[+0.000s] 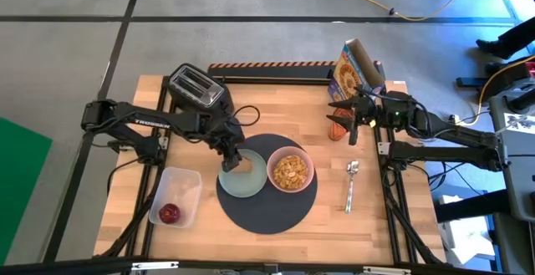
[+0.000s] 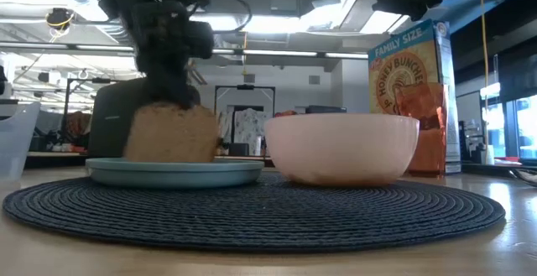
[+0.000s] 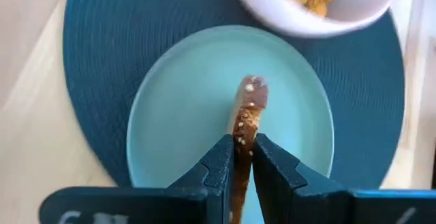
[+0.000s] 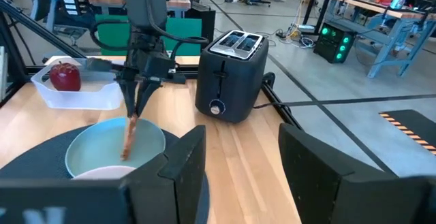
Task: Arrange a breakfast setting
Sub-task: Put the bread on the blue plate, then put the apple on the blue plate
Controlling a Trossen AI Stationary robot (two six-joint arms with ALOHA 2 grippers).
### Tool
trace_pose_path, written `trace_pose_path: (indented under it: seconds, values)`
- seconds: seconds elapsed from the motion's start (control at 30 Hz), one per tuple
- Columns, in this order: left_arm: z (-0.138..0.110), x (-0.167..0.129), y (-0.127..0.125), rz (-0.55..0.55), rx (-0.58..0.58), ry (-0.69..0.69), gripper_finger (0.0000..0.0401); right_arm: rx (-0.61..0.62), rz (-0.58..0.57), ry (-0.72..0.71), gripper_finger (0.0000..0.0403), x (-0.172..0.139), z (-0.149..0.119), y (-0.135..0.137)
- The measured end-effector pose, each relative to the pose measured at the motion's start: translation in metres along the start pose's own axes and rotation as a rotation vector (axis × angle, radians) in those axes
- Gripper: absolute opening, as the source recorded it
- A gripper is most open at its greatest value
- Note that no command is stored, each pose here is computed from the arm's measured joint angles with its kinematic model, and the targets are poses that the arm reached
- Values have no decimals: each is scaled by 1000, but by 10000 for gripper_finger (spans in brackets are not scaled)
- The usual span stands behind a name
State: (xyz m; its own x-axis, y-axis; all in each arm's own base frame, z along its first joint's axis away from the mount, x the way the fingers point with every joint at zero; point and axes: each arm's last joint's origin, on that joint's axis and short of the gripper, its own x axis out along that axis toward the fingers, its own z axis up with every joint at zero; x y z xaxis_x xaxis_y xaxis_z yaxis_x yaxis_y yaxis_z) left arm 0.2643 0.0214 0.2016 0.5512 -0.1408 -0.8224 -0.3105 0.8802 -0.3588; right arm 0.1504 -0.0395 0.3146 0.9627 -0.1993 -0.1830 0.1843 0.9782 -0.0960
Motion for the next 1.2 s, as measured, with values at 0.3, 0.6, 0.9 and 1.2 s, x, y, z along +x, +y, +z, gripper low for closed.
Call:
trace_pose_path:
  seconds: [0.3,0.6,0.9,1.2]
  values:
    - [6,23,18,42,-25,26,68,0,8,4,174,1,0,0]
    - [18,17,33,62,-79,0,185,0,8,2,174,1,0,0]
    - [47,-15,17,165,-6,26,227,-17,7,-4,174,1,0,0]
    - [27,-37,-43,305,-8,218,203,-21,7,-4,174,1,0,0]
